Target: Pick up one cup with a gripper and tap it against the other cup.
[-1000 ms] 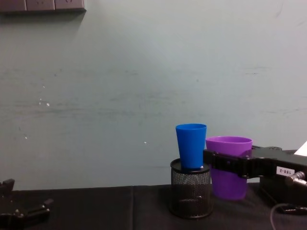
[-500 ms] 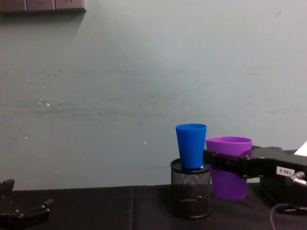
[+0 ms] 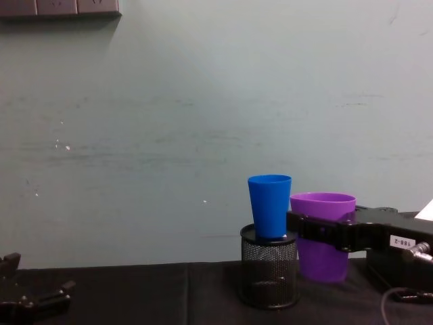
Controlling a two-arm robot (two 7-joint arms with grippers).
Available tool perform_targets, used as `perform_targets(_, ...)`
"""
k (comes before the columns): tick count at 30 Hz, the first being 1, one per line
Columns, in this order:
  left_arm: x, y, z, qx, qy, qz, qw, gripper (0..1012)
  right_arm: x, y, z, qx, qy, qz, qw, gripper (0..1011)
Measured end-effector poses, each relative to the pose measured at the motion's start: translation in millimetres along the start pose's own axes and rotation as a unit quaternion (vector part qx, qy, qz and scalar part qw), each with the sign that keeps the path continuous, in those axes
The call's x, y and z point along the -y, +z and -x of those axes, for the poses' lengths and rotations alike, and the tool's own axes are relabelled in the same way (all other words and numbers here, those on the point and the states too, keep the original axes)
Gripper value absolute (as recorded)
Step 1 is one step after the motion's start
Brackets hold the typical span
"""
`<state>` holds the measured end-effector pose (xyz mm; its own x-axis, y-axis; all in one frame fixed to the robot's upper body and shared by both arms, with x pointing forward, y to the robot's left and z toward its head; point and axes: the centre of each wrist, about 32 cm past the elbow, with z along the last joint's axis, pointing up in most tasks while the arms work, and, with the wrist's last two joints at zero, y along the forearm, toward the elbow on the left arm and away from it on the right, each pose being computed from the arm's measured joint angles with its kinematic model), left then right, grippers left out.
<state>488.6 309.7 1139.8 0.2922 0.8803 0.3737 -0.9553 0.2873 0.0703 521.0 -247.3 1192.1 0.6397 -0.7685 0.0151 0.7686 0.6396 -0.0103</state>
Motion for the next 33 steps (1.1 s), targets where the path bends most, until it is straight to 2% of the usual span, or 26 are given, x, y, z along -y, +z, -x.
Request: perform_targets(33, 0.0, 0.0, 0.0, 0.000, 0.000, 0.000, 1.0000, 1000, 0.0, 0.0, 0.0, 0.000, 0.000, 0.000, 1.0000, 733)
